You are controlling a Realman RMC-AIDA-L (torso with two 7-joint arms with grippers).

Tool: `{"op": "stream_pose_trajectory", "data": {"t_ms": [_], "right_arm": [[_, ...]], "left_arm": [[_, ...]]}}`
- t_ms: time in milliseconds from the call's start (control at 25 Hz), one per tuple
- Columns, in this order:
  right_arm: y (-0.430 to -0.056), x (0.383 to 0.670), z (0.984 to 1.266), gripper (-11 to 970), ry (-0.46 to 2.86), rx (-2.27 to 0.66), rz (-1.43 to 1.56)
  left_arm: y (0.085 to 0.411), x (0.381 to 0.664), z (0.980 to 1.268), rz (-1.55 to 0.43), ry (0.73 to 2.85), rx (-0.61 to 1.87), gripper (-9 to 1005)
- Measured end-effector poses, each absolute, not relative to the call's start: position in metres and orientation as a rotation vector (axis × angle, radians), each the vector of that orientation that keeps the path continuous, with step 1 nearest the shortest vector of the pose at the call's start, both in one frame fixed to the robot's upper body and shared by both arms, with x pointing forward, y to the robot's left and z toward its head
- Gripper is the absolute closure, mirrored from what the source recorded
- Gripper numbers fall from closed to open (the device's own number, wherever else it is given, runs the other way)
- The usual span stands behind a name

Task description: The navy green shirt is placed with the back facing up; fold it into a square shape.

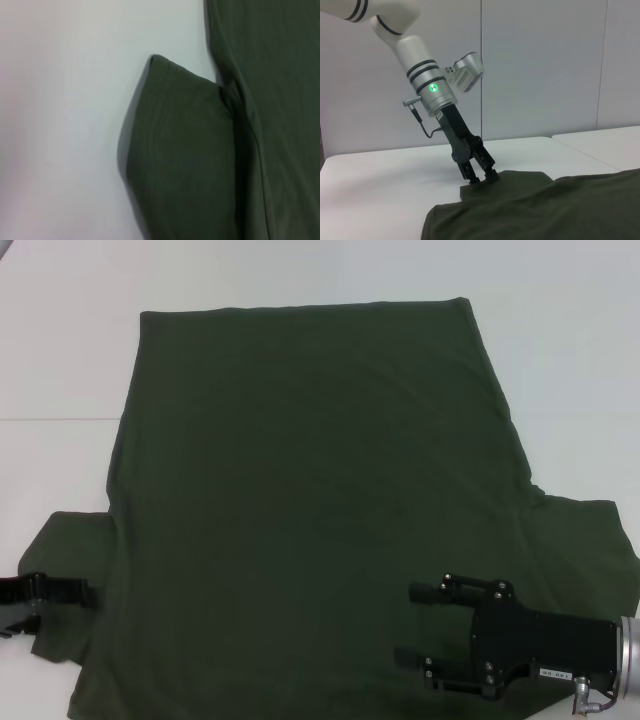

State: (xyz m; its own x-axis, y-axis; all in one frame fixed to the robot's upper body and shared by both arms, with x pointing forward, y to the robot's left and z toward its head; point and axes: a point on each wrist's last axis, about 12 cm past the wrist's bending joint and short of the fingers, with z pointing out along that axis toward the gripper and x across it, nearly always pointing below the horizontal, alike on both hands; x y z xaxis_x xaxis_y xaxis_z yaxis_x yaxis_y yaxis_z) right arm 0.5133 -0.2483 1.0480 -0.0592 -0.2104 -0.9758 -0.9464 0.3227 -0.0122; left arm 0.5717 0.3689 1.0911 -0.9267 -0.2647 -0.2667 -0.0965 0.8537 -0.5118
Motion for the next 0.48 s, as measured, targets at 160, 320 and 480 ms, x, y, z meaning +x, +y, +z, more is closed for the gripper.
{"op": "stream_pose_trajectory", "data": {"t_ms": [160,320,480], "right_arm": [[-0.2483,0.5134,1.0480,211,1.522,-1.100,0.866],[-0.2482,0.5135,1.0482,209,1.521,-1.100,0.866],[-0.2480,0.5139,1.0484,210,1.520,-1.100,0.866]], "left_arm": [[0.3683,0.5722,1.0908,-0.721,2.700,-0.270,75],[0.3697,0.5727,1.0916,-0.708,2.702,-0.268,75],[0.3732,0.5729,1.0931,-0.693,2.703,-0.270,75]]}}
